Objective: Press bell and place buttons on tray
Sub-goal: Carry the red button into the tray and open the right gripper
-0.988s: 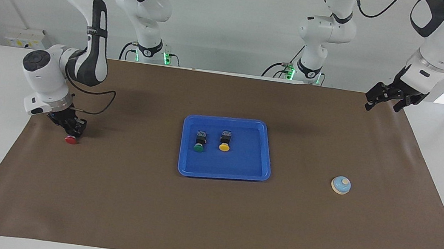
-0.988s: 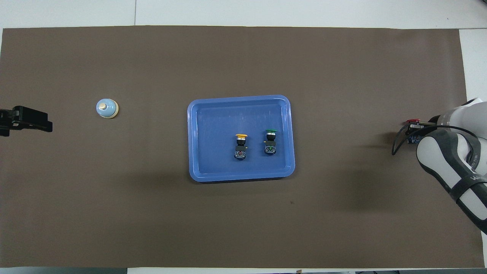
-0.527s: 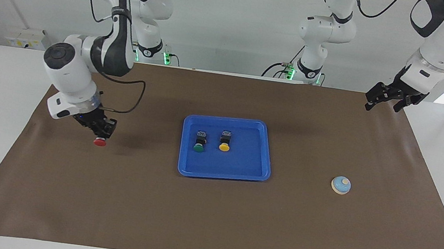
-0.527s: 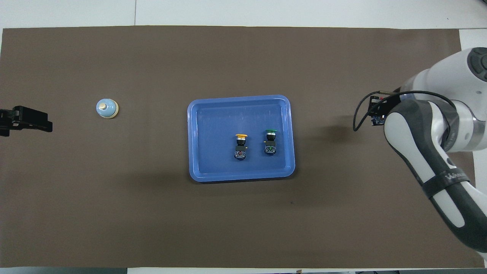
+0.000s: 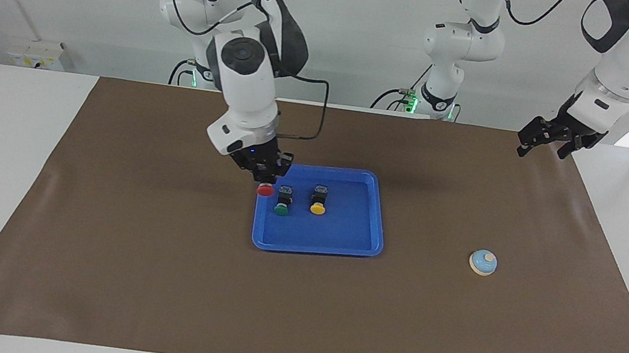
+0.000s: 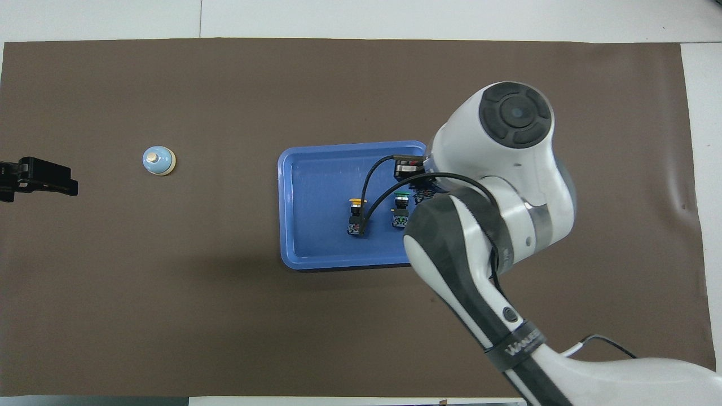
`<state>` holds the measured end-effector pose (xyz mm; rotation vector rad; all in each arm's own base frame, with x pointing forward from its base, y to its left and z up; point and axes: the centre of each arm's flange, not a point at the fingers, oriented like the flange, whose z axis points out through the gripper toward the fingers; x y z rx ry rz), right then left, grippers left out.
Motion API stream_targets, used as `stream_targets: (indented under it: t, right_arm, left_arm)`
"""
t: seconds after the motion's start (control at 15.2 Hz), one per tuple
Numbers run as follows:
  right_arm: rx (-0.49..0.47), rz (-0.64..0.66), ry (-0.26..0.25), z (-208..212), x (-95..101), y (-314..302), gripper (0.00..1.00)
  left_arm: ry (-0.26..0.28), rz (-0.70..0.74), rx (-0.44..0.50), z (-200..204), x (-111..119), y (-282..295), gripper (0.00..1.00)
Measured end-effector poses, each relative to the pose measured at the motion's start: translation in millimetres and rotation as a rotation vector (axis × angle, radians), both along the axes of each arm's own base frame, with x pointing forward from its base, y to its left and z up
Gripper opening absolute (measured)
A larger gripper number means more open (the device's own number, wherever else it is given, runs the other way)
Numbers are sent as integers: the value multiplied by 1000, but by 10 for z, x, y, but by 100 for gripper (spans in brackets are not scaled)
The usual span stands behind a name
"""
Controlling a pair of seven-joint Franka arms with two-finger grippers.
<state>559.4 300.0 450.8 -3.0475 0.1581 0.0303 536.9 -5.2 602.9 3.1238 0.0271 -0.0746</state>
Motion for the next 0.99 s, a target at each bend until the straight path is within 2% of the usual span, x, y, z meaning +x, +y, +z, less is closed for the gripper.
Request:
stream_targets:
  t: [0.2, 0.33, 0.66, 0.99]
  right_arm:
    - [-7, 37, 19, -162, -276, 685, 41]
    - [-15, 37, 25, -379, -381, 1095, 41]
    - [3, 34, -21, -942, -354, 1615, 41]
    - [-2, 57, -24, -1325, -425, 1767, 41]
  left_arm:
    - [0, 0, 0, 0, 0, 0, 100]
    - [0, 0, 0, 0, 0, 0, 100]
    - [0, 0, 0, 0, 0, 0, 100]
    - [0, 0, 0, 0, 0, 0, 100]
